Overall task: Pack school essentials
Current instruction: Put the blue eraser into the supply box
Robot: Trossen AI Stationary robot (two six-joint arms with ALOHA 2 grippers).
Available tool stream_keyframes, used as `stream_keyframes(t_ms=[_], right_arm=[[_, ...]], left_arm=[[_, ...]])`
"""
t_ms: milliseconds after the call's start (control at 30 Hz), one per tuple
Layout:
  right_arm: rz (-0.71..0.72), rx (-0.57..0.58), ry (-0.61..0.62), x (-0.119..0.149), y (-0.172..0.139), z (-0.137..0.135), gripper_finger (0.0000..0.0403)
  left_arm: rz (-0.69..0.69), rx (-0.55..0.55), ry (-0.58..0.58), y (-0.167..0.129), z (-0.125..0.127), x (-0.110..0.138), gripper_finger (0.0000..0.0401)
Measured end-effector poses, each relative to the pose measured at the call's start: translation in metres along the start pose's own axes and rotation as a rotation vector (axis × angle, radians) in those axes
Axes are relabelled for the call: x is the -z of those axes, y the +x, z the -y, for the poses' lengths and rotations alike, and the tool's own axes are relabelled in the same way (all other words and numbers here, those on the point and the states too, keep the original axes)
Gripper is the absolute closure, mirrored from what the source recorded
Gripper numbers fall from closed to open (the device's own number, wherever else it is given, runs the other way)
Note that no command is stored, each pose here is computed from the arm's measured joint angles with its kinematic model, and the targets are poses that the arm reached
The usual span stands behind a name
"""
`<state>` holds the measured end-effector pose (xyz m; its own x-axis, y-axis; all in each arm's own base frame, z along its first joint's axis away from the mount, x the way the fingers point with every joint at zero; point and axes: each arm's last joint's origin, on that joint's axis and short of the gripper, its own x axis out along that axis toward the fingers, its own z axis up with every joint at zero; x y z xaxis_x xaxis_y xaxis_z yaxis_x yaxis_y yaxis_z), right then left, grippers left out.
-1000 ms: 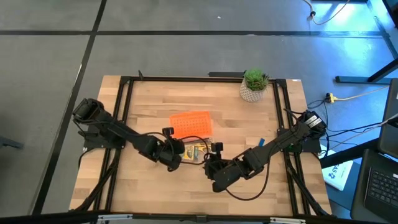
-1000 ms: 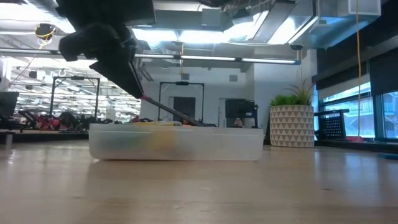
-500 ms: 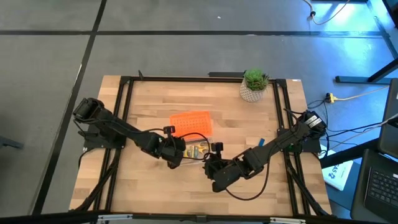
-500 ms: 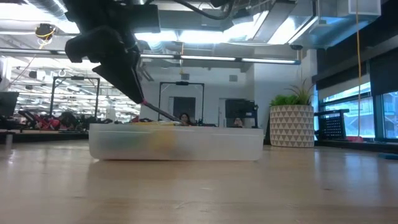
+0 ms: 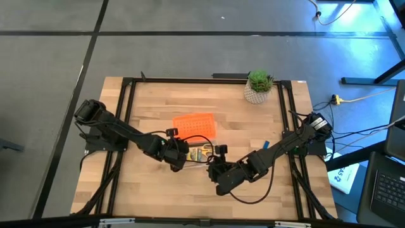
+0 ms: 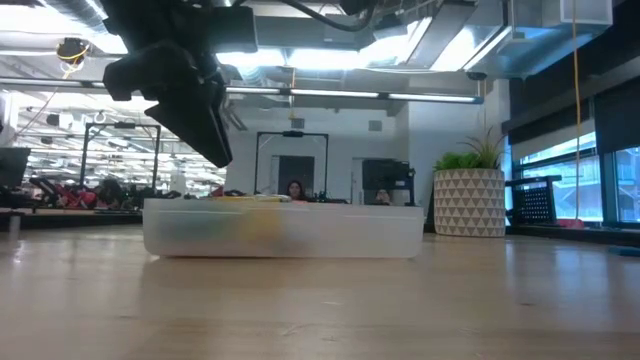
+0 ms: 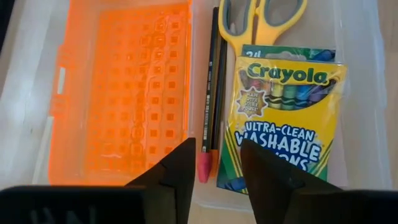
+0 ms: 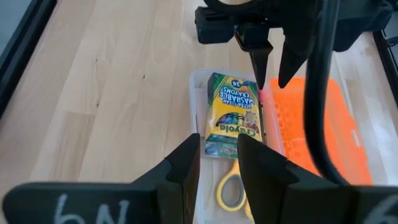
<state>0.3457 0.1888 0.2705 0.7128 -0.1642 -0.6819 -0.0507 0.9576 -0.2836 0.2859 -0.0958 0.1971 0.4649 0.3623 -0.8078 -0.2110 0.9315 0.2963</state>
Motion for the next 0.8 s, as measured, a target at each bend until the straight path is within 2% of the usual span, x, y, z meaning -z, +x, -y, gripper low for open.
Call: stream_keyframes(t_ms=[233, 400, 500, 667, 800], right_arm=[[0.01, -0.076, 0.07, -0.002, 0.0, -0.003, 0.0293], [0.005, -0.174, 0.102, -0.004, -0.001, -0.006, 0.0293], [0.004, -0.19, 0.145, -0.004, -0.001, -0.006, 0.0293], [-0.138, -0.147, 0.308, 0.008, -0.001, -0.002, 0.0293], [-0.321, -0.044, 0.464, 0.022, -0.006, 0.009, 0.0293]], left_arm=[[0.016, 0.016, -0.037, -0.007, 0.005, 0.002, 0.0283], [0.038, 0.05, -0.038, -0.021, 0.013, 0.007, 0.0283], [0.065, 0.078, -0.052, -0.032, 0.017, 0.009, 0.0283], [0.105, 0.127, -0.075, -0.054, 0.019, 0.014, 0.0283], [0.145, 0.167, -0.077, -0.071, 0.018, 0.016, 0.0283]])
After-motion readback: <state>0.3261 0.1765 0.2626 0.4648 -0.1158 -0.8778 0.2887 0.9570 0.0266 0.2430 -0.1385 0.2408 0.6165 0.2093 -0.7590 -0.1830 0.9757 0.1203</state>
